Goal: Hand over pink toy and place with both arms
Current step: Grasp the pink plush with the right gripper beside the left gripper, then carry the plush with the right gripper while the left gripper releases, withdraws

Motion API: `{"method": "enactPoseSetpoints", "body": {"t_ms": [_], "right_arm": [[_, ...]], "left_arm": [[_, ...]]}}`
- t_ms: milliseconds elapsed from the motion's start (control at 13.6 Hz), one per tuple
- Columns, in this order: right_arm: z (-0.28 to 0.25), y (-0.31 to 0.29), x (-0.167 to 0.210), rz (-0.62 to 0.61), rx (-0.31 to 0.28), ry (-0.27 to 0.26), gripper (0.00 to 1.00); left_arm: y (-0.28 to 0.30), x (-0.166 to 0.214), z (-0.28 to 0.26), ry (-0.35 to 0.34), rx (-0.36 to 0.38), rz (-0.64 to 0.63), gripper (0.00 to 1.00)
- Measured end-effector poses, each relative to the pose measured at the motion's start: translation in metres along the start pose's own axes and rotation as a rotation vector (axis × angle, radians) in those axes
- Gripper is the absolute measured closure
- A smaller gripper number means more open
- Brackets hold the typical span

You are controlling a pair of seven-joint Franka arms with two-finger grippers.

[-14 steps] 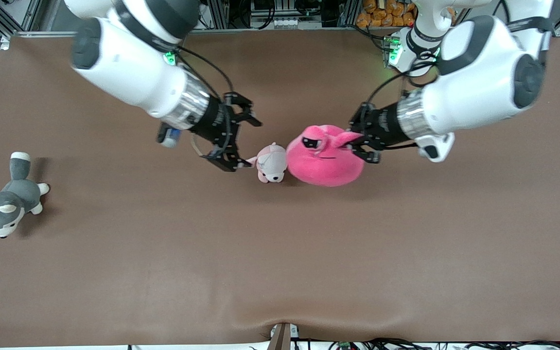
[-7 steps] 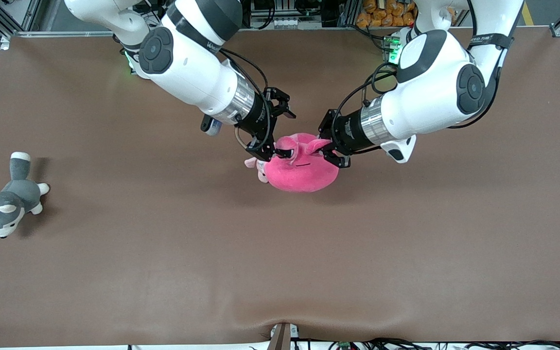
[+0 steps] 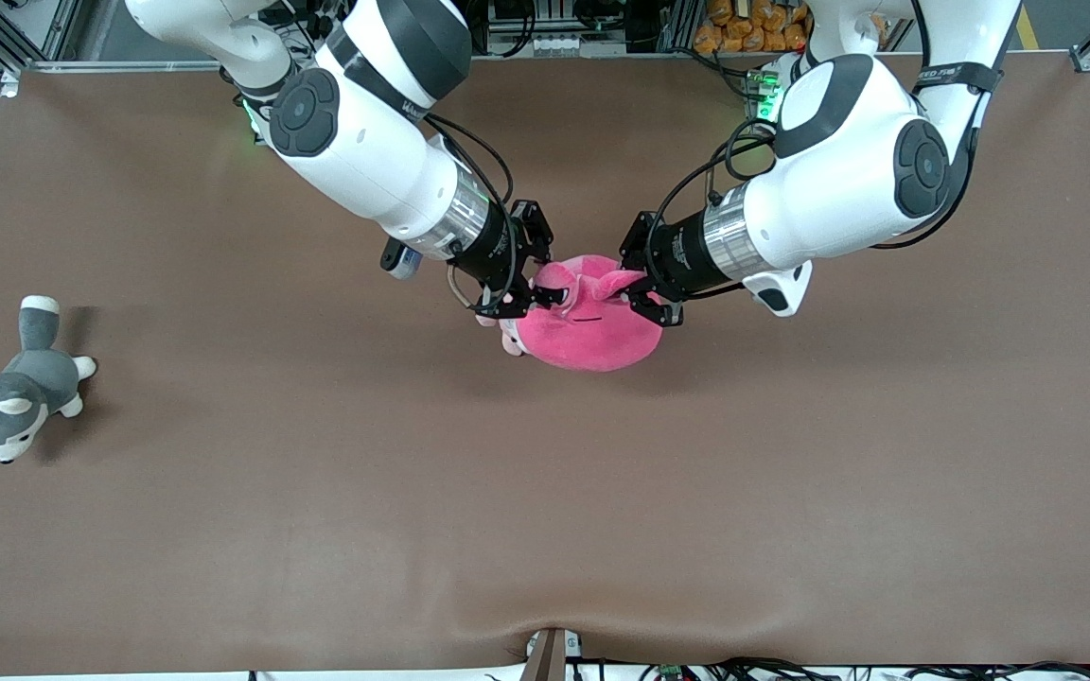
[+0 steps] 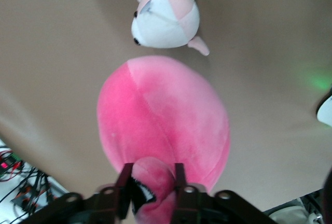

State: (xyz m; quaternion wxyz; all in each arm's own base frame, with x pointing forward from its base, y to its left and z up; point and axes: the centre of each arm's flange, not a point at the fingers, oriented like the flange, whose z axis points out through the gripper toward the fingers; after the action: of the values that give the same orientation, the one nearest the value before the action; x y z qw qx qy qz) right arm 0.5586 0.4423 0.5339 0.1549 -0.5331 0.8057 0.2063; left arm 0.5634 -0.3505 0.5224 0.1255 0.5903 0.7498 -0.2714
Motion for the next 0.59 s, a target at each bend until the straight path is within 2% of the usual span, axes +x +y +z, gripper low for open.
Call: {"method": "enactPoseSetpoints", "body": {"t_ms": [74,221,295,368,589], "right_arm": [[-0.003,-0.002,-0.001,0.002,0.007,-0.008,0.81],[-0.009,-0.006,-0.001,0.005,0.014,-0.015,0.86],[-0.009,-0.007,-0.001,0.005,0.016,-0.017,0.88],[-0.01,-0.007,-0.001,0.006,0.016,-0.018,0.9],[-0.016,-0.021,0.006,0.028,0.027,-0.018,0.9]], "left_arm": [[0.0,0.0,0.0,0.0,0.0,0.0,0.89],[0.0,0.0,-0.001,-0.001,-0.002,0.0,0.89],[0.002,0.001,-0.002,-0.003,-0.005,-0.006,0.83],[0.005,0.004,-0.005,-0.004,-0.01,-0.015,0.76],[0.017,0.014,-0.017,-0.011,-0.027,-0.038,0.43]]}}
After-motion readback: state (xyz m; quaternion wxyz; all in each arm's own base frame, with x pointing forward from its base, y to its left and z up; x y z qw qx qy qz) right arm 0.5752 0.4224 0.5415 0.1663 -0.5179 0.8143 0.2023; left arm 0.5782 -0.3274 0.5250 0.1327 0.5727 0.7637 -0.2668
